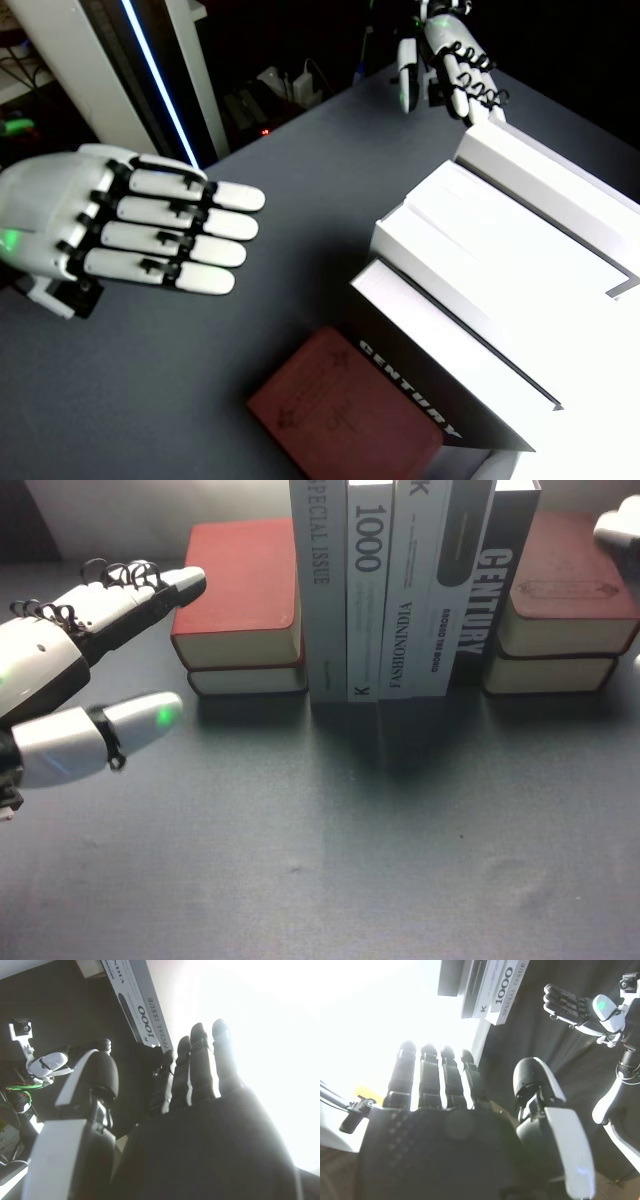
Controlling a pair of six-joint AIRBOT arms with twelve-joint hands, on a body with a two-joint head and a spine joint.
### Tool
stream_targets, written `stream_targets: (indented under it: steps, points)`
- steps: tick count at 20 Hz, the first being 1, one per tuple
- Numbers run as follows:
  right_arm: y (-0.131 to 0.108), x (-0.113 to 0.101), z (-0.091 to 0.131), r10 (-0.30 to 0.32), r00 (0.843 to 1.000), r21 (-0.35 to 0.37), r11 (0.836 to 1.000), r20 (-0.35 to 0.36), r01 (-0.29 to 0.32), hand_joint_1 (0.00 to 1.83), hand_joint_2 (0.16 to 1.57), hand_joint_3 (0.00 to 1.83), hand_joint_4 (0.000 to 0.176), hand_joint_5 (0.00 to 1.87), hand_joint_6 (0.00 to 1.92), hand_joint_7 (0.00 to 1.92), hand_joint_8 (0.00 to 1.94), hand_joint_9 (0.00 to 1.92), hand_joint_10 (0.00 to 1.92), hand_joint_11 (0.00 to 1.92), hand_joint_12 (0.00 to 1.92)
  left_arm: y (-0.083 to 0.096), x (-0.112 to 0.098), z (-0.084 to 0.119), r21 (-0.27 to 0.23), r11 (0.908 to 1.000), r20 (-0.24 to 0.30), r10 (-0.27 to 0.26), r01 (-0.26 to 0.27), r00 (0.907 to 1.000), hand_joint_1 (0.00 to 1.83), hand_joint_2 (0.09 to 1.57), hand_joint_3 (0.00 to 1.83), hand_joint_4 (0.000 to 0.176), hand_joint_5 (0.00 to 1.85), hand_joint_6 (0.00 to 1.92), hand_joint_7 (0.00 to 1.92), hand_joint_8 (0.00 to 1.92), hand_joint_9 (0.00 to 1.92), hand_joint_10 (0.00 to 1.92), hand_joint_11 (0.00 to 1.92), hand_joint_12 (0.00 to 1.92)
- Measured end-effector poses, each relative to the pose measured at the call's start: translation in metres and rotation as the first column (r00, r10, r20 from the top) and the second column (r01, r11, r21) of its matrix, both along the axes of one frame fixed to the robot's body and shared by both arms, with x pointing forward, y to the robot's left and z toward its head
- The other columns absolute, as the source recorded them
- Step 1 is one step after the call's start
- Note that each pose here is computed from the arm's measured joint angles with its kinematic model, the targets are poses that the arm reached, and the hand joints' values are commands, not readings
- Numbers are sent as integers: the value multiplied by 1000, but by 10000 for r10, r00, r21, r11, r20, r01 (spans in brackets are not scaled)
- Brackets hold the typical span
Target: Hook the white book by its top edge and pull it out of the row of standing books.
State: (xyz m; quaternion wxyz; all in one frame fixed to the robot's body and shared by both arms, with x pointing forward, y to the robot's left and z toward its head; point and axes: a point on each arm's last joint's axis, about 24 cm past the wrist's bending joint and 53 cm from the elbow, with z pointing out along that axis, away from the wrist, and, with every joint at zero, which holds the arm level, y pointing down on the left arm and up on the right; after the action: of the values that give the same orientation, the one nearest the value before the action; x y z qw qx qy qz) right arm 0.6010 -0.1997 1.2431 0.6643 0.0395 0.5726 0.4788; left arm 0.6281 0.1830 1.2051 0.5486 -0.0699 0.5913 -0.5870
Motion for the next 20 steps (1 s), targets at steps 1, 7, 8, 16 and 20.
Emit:
stream_targets:
  steps: [1, 7, 8, 16, 20]
  points:
    - [-1, 0, -1, -32, 10000, 3, 10000, -19, 32, 669, 1373, 13, 0, 312, 19, 248, 10, 88, 239, 0, 1304, 0, 0, 0, -18, 10000, 12, 6, -6, 10000, 88, 1479, 1, 0, 105, 12, 150, 11, 144, 47, 21, 12]
    - [-2, 0, 0, -25, 10000, -11, 10000, 34, 25, 806, 1343, 0, 0, 220, 12, 83, 2, 13, 42, 0, 699, 1, 0, -1, -22, 10000, -21, 38, -38, 10000, 140, 1488, 0, 0, 92, 2, 78, 1, 80, 2, 0, 209]
    - [0, 1, 3, 16, 9999, -2, 10000, 118, -16, 665, 1394, 5, 0, 196, 4, 16, 0, 2, 8, 0, 447, 2, 0, 0, -24, 10000, -20, 52, -52, 10000, 125, 1496, 1, 0, 81, 1, 60, 1, 54, 2, 0, 167]
    - [35, 35, 35, 617, 9954, -216, 9979, 731, -603, 303, 1463, 0, 0, 169, 28, 0, 0, 0, 0, 0, 2, 1, 2, -2, 6, 10000, -45, 60, -60, 10000, 0, 1475, 0, 0, 73, 4, 0, 0, 0, 0, 0, 0]
    - [42, 58, 40, 360, 9973, -229, 9991, 642, -346, 281, 1489, 5, 0, 174, 33, 0, 0, 0, 0, 0, 0, 1, 3, -3, 25, 10000, -30, 58, -58, 10000, 0, 1463, 0, 0, 80, 7, 1, 0, 13, 5, 0, 0]
